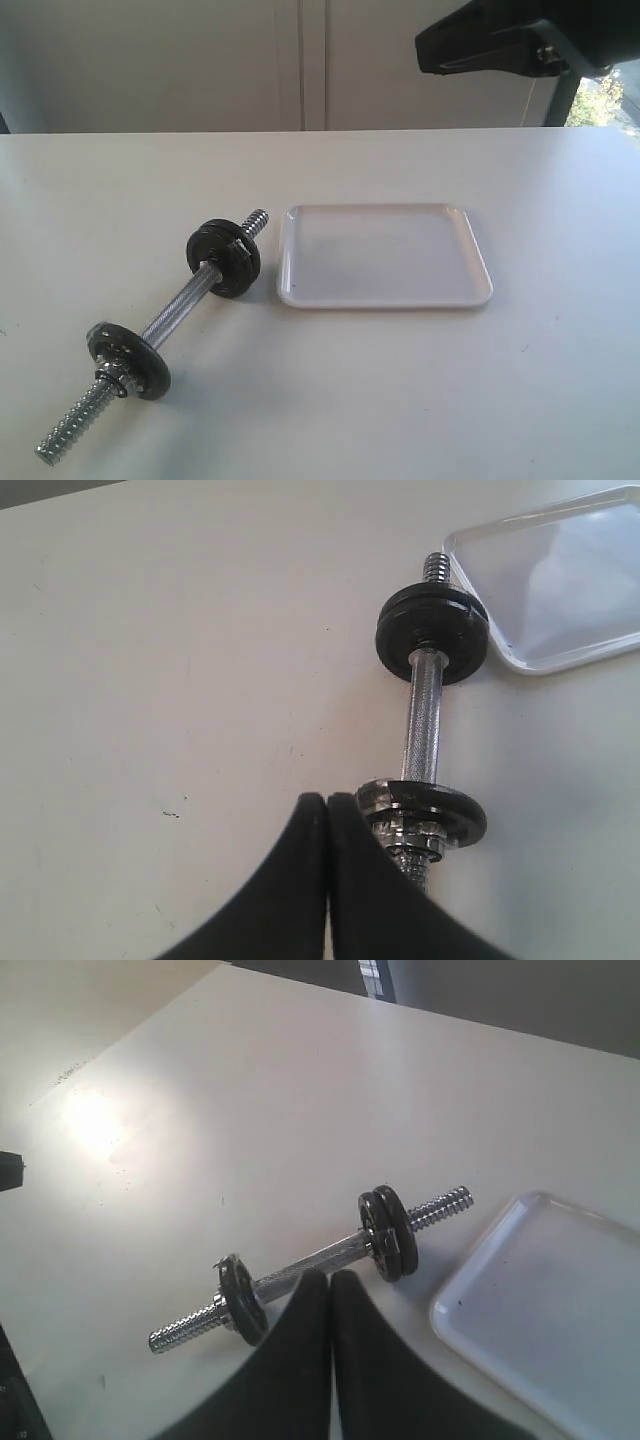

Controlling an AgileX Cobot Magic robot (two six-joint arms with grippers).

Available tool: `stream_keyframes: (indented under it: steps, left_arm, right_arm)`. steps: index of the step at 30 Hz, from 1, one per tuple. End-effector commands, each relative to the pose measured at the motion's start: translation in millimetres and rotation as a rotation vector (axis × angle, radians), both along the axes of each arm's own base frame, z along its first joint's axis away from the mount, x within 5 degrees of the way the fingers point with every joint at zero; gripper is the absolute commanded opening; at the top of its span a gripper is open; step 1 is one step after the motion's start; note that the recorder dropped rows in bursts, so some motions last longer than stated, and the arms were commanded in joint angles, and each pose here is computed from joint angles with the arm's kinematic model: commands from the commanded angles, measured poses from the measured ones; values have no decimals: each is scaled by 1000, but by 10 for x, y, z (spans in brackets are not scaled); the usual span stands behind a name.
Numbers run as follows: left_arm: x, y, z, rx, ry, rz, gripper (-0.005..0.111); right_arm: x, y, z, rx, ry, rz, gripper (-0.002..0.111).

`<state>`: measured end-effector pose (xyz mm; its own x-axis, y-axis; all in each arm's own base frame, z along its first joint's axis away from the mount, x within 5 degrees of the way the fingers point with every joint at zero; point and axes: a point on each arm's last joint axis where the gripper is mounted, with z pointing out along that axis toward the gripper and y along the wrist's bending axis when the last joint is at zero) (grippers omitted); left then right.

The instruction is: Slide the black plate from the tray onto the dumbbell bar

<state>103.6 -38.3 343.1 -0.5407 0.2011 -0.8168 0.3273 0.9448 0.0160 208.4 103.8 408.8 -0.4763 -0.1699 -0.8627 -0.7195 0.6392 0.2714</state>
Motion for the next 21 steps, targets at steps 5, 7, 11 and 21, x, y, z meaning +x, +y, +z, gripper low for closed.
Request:
stream_keyframes:
  steps: [5, 7, 11, 21]
  left_arm:
    - [-12, 9, -18, -6, 6, 9, 0]
    - [-12, 9, -18, -4, 5, 8, 0]
    - [-12, 9, -18, -4, 5, 8, 0]
    - [-347, 307, 136, -60, -160, 207, 0]
  right_arm:
    - [-4, -23, 0, -5, -15, -11, 0]
    - [-4, -23, 0, -5, -15, -11, 0]
    - [-4, -23, 0, -5, -15, -11, 0]
    - [-2, -24, 1, -4, -17, -13, 0]
